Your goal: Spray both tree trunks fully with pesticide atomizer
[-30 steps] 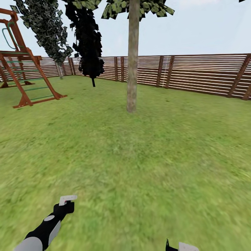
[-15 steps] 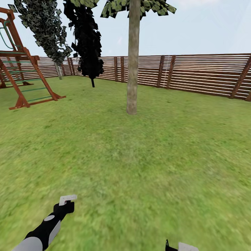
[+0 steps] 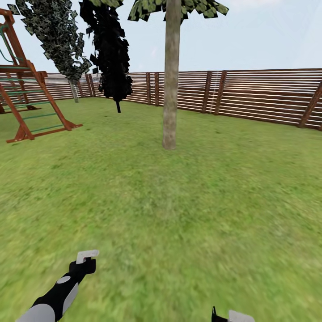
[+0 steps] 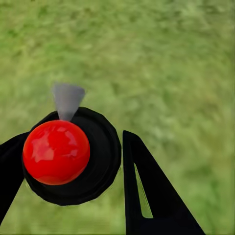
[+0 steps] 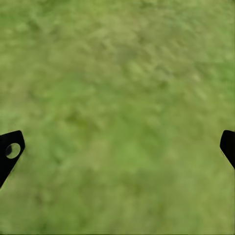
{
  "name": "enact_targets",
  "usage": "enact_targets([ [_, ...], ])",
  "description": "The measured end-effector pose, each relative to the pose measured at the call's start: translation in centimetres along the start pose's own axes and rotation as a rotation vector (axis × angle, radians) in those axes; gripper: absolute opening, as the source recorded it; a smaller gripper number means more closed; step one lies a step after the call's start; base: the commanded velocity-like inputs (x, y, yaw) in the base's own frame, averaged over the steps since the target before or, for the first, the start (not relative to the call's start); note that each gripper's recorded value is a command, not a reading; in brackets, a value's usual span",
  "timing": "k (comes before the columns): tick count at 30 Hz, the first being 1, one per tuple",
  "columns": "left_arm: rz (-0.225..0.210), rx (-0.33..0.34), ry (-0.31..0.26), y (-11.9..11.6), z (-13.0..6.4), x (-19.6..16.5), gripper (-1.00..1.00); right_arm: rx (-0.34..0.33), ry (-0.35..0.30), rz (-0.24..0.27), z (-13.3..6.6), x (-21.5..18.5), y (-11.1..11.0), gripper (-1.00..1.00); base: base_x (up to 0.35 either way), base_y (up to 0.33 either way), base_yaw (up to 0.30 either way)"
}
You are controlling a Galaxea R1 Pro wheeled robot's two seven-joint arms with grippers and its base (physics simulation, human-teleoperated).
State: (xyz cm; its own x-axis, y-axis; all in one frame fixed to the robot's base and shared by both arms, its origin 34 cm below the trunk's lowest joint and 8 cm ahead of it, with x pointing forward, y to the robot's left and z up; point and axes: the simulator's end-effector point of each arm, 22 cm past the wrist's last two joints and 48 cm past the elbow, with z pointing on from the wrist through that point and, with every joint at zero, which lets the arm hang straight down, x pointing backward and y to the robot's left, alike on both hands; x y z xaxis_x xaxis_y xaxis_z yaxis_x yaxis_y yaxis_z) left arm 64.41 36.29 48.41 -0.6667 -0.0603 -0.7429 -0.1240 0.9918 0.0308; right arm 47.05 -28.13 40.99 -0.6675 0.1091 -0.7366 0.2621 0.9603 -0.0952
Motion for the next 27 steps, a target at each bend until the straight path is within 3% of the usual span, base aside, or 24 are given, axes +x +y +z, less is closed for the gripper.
enact_targets([
  [5,-0.002,0.007,0.003,-0.2,0.0,0.1,-1.0,0.0,-0.02,-0.004,0.3,-0.8,-0.3,1.0,0.34,0.0,0.0],
  [11,-0.002,0.014,0.003,-0.4,0.0,0.1,-1.0,0.009,-0.197,0.033,2.1,-8.9,0.5,1.0,0.34,0.0,0.0],
  [14,0.0,0.018,0.003,-0.7,0.0,0.1,-1.0,-0.016,-0.222,0.055,2.6,-12.3,3.1,1.0,0.34,0.0,0.0],
  [16,0.003,0.021,0.002,-0.9,0.0,0.0,-1.0,-0.064,-0.236,0.037,3.1,-16.0,6.0,1.0,0.34,0.0,0.0],
  [20,0.01,0.028,-0.025,-1.4,0.2,-1.5,-1.0,-0.159,-0.355,-0.059,2.0,-25.7,11.2,1.0,0.34,0.0,0.0],
  [24,0.017,0.018,-0.098,-1.0,0.3,-5.1,-1.0,-0.173,-0.33,-0.09,1.7,-27.0,12.3,1.0,0.34,0.0,0.0],
  [27,0.013,0.028,-0.136,-2.1,0.2,-6.9,-1.0,-0.174,-0.327,-0.093,1.7,-27.2,12.4,1.0,0.34,0.0,0.0],
])
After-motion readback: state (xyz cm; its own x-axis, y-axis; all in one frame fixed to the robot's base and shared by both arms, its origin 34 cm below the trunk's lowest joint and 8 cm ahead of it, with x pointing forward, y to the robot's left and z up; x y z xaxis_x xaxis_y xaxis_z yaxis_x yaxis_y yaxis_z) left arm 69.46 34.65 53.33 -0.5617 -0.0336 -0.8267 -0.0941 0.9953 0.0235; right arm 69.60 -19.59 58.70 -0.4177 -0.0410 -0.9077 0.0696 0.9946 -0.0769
